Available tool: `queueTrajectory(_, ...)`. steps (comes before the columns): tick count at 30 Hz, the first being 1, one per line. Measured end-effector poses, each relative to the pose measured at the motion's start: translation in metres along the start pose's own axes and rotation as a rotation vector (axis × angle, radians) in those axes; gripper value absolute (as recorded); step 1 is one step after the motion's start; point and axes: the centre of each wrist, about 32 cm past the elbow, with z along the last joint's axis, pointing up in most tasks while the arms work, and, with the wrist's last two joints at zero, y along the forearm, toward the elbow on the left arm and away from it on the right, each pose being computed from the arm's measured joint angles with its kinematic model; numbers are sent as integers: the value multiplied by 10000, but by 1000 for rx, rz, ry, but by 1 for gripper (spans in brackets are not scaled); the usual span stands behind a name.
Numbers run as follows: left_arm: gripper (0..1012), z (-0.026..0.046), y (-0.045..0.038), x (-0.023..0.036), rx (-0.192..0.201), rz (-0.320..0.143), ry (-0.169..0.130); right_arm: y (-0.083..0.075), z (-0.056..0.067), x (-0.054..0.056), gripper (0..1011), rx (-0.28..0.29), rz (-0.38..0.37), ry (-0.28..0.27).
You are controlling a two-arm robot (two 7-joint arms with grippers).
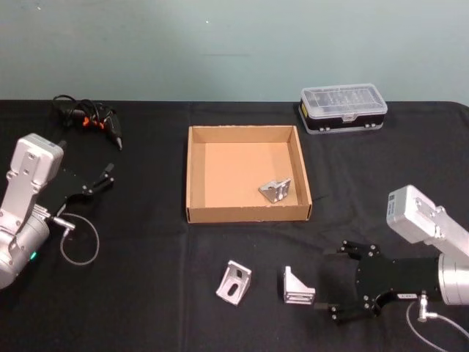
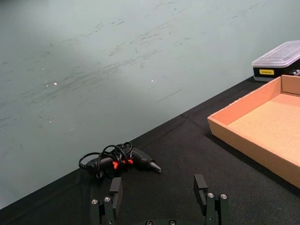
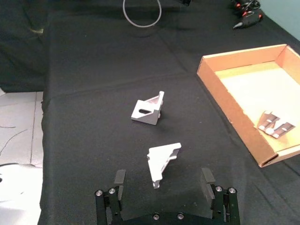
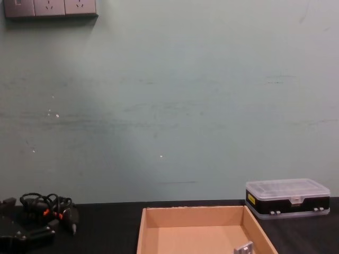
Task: Use one hand to pick up the angle iron from the table and place it into the box.
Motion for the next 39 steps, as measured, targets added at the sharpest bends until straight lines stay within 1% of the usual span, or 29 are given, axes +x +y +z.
queueTrajectory(10, 1000, 0, 0, 0, 0, 0, 0, 128, -40, 2, 1000, -24, 17, -9)
queueTrajectory(29, 1000, 0, 0, 0, 0, 0, 0, 362, -104, 24, 1000, -21, 28, 4)
queueTrajectory(39, 1000, 0, 0, 0, 0, 0, 0, 406, -132, 29, 1000, -26, 35, 11)
